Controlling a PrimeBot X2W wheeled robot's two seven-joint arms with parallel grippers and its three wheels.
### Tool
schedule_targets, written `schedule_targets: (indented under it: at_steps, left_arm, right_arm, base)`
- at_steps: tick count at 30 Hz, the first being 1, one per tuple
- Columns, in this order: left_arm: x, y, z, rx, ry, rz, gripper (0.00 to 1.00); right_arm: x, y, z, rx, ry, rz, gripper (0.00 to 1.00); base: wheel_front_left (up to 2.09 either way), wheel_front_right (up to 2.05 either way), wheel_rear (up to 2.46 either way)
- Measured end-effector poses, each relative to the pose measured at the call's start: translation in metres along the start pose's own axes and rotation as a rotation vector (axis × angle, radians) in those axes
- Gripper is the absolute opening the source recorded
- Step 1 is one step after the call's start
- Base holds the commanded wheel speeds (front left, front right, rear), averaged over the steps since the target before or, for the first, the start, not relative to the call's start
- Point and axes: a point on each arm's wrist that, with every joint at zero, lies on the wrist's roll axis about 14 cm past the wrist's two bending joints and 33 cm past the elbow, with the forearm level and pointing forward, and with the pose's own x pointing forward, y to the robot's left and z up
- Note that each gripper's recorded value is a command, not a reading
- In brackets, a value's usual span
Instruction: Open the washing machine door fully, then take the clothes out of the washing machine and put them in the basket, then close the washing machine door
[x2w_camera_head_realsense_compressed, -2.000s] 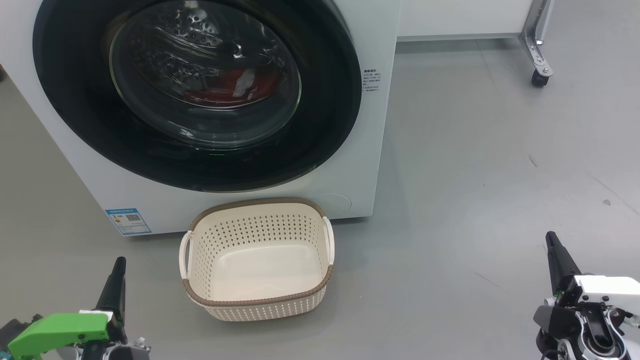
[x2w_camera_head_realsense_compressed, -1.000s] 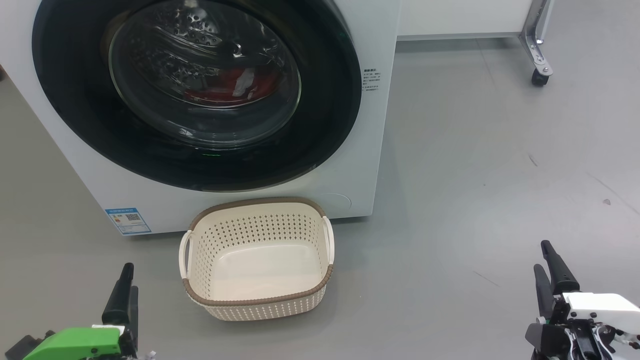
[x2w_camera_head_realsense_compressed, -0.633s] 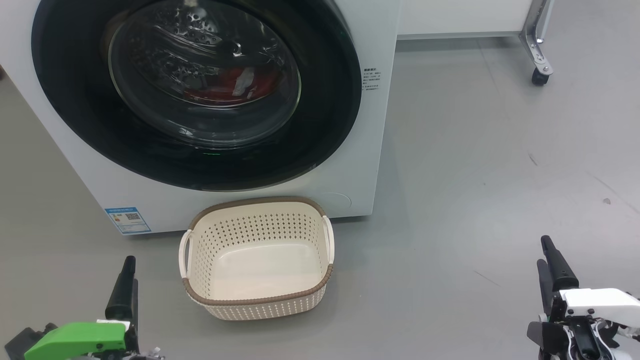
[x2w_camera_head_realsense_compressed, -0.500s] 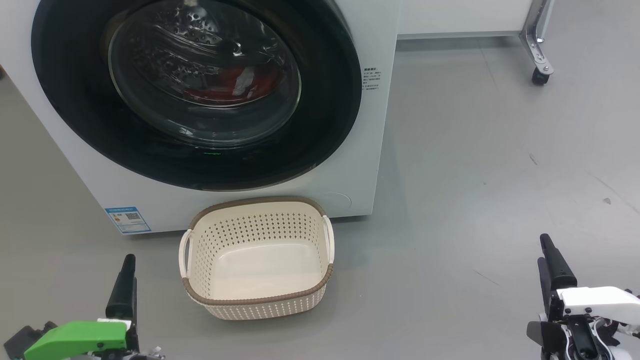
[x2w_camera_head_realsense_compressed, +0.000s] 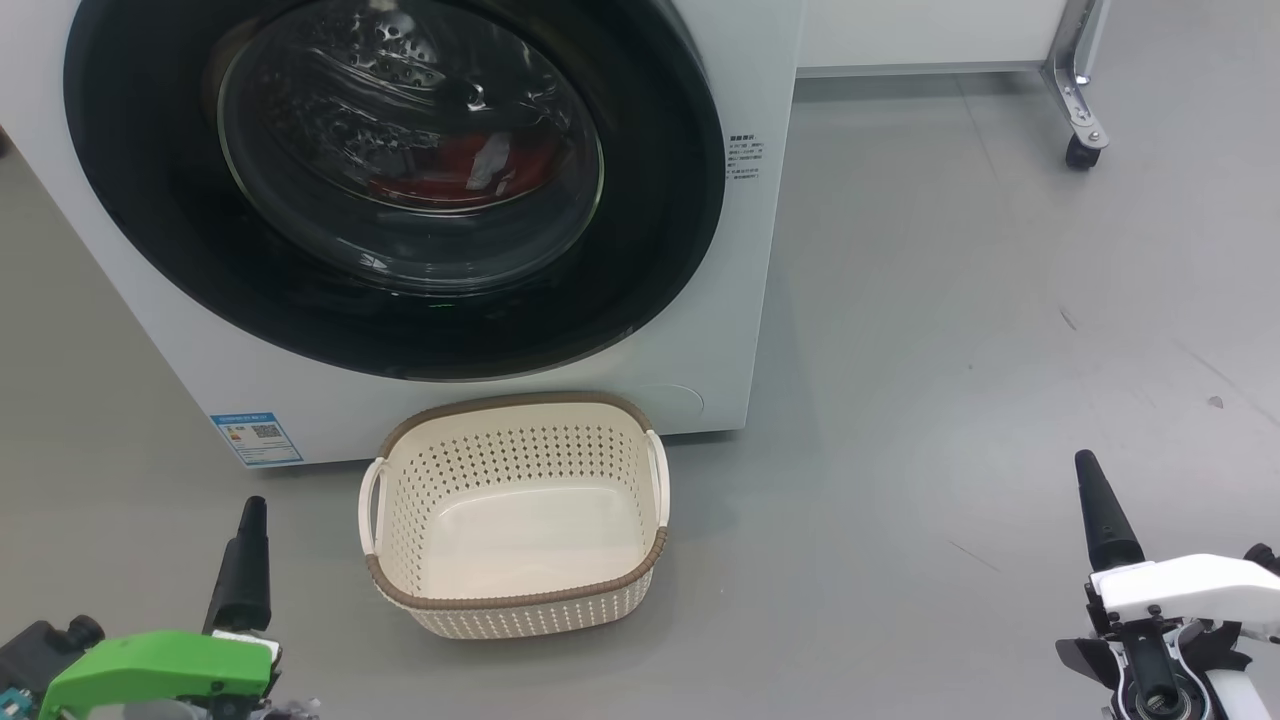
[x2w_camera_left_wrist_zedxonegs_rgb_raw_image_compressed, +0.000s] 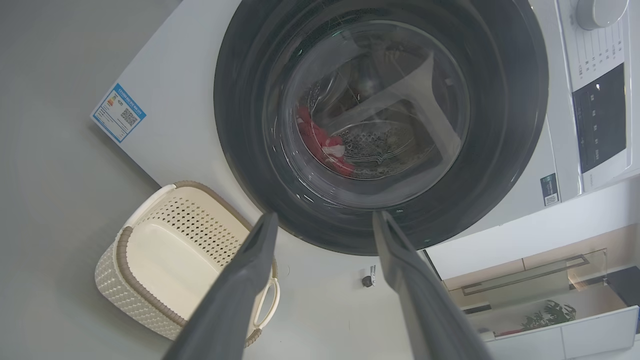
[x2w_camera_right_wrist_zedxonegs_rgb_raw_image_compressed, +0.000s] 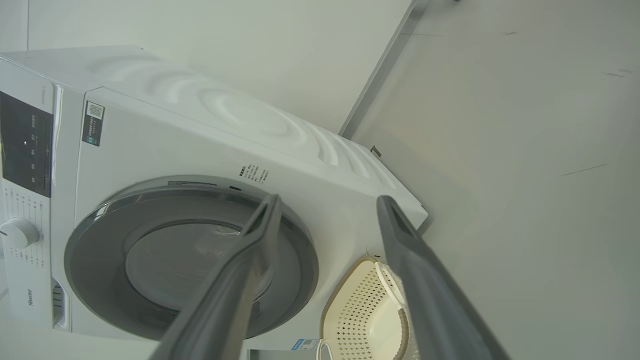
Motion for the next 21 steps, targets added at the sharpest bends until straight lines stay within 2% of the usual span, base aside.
schedule_targets:
  at_steps: [5, 8, 21]
  left_arm:
    - [0.000, -0.001, 0.001, 0.122, 0.003, -0.012, 1.00]
    - [0.000, -0.003, 0.000, 0.242, 0.019, -0.022, 1.00]
    - [-0.002, -0.007, -0.008, 0.546, 0.046, -0.038, 1.00]
  right_arm:
    - [0.001, 0.004, -0.001, -0.113, 0.013, 0.016, 1.00]
    - [0.002, 0.007, -0.003, -0.201, 0.021, 0.034, 1.00]
    - [0.002, 0.012, -0.013, -0.418, 0.046, 0.055, 1.00]
  base:
    - [0.00, 0.00, 0.00]
    - [0.00, 0.00, 0.00]
    - [0.00, 0.00, 0.00]
